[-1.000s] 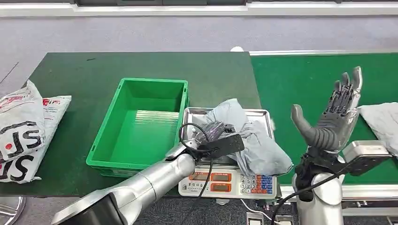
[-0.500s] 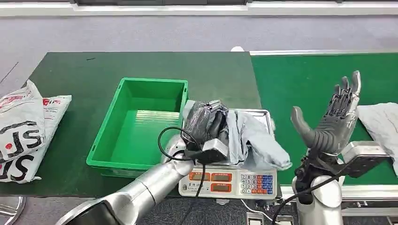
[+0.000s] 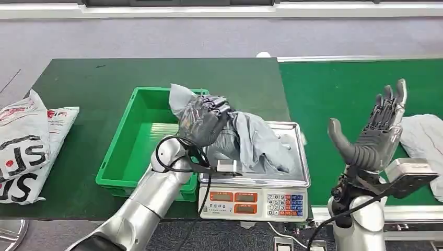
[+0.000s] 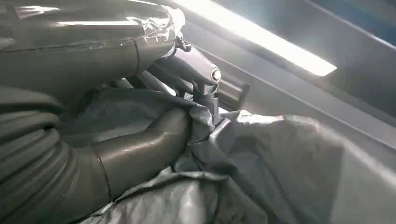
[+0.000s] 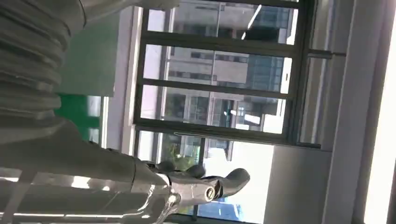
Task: Moved the parcel from conveyor to table for the left to box.
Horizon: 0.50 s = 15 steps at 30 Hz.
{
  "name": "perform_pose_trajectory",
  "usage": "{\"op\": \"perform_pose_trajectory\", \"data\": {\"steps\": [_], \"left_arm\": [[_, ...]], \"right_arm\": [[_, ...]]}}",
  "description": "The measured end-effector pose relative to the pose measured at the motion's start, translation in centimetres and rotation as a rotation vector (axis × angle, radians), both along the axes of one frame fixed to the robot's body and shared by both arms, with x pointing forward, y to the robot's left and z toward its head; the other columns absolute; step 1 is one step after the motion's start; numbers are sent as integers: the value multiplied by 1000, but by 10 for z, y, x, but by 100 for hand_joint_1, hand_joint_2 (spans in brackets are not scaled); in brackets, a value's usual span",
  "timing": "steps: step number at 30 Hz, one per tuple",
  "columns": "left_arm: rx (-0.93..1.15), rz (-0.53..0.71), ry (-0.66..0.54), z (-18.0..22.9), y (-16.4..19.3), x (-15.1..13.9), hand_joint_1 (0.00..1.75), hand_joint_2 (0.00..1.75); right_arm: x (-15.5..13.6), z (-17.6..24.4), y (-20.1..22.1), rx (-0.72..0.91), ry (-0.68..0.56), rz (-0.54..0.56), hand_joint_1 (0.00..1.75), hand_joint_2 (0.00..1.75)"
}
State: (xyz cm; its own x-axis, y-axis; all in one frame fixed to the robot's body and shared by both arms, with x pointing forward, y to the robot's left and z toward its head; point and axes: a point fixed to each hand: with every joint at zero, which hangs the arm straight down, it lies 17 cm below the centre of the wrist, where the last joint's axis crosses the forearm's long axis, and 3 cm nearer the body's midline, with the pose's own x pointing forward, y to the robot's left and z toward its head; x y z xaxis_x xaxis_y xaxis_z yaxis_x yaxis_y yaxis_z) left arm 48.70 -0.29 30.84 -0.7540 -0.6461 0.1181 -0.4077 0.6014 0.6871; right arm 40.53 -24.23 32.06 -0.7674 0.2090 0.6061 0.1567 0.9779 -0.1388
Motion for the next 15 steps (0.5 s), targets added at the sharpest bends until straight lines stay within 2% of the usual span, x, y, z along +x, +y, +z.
{"op": "perform_pose_trajectory", "data": {"steps": [2,4,7,11,15], "left_arm": [[36,86,19,-5,11,13,175,175],[67,237,76,-15,37,37,175,175],[28,465,198,-32,106,78,175,175],[20,591,282,-56,171,101,175,175],[45,718,356,-81,212,110,175,175]], "right_arm": [[0,0,0,-2,1,-1,0,175],[-1,-3,-1,-4,5,-4,0,175],[-1,-6,-2,-10,12,-5,0,175],[-1,-8,-6,-17,20,-5,0,175],[-1,-9,-8,-22,23,-7,0,175]]}}
